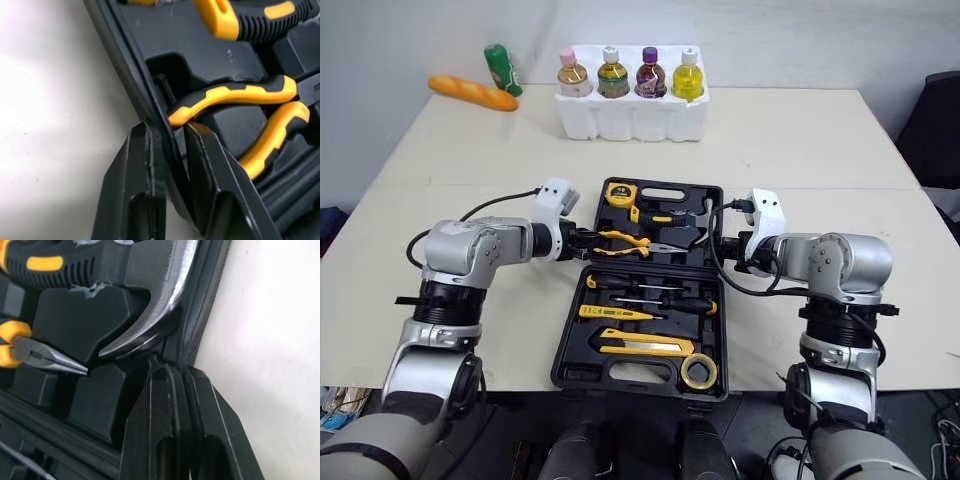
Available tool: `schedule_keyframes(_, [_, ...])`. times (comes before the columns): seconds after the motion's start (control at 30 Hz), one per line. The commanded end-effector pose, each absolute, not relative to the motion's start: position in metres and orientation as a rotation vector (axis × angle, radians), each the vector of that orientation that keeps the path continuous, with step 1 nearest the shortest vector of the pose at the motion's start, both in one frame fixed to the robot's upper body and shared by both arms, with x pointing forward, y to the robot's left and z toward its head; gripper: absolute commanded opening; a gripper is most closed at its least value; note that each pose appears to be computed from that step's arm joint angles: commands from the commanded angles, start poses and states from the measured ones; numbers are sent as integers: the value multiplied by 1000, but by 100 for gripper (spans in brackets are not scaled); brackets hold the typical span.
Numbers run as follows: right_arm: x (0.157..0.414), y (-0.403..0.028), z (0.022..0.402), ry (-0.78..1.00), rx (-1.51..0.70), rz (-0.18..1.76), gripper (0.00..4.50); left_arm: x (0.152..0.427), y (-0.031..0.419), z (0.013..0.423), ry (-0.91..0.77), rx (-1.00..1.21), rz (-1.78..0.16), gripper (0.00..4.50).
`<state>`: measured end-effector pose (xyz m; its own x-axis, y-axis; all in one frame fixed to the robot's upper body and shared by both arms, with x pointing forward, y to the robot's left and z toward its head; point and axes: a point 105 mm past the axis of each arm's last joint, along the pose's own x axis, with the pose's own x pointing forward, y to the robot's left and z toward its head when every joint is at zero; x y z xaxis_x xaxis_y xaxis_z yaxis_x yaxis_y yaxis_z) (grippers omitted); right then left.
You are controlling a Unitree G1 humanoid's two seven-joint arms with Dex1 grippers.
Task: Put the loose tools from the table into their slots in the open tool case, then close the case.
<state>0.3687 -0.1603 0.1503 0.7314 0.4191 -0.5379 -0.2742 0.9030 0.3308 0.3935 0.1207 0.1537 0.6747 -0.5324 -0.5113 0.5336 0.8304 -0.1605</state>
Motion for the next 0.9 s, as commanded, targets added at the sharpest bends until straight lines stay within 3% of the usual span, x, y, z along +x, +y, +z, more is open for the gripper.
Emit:
schedule_keyframes(0.03, [366, -162, 140, 670, 254, 356, 0, 402, 123, 163, 527, 8, -574, 27])
schedule_keyframes(0.2, [380, -155, 172, 354, 154, 394, 0, 409, 122, 177, 423, 13, -556, 20])
schedule_keyframes(0.37, [380, -148, 198, 67, 109, 411, 0, 427, 141, 203, 210, 101, -428, 16])
schedule_keyframes(0.47, [377, -142, 202, -73, -68, 452, 0, 435, 148, 222, 40, 76, -365, 12])
schedule_keyframes(0.57, [381, -147, 201, -194, -223, 433, 0, 438, 159, 228, -71, 32, -310, 1])
schedule_keyframes(0.73, [386, -160, 181, -333, -554, 406, 0, 428, 169, 227, -244, 210, -316, 1])
schedule_keyframes(0.9, [376, -167, 149, -404, -866, 464, 0, 408, 166, 214, -354, 422, -368, 1])
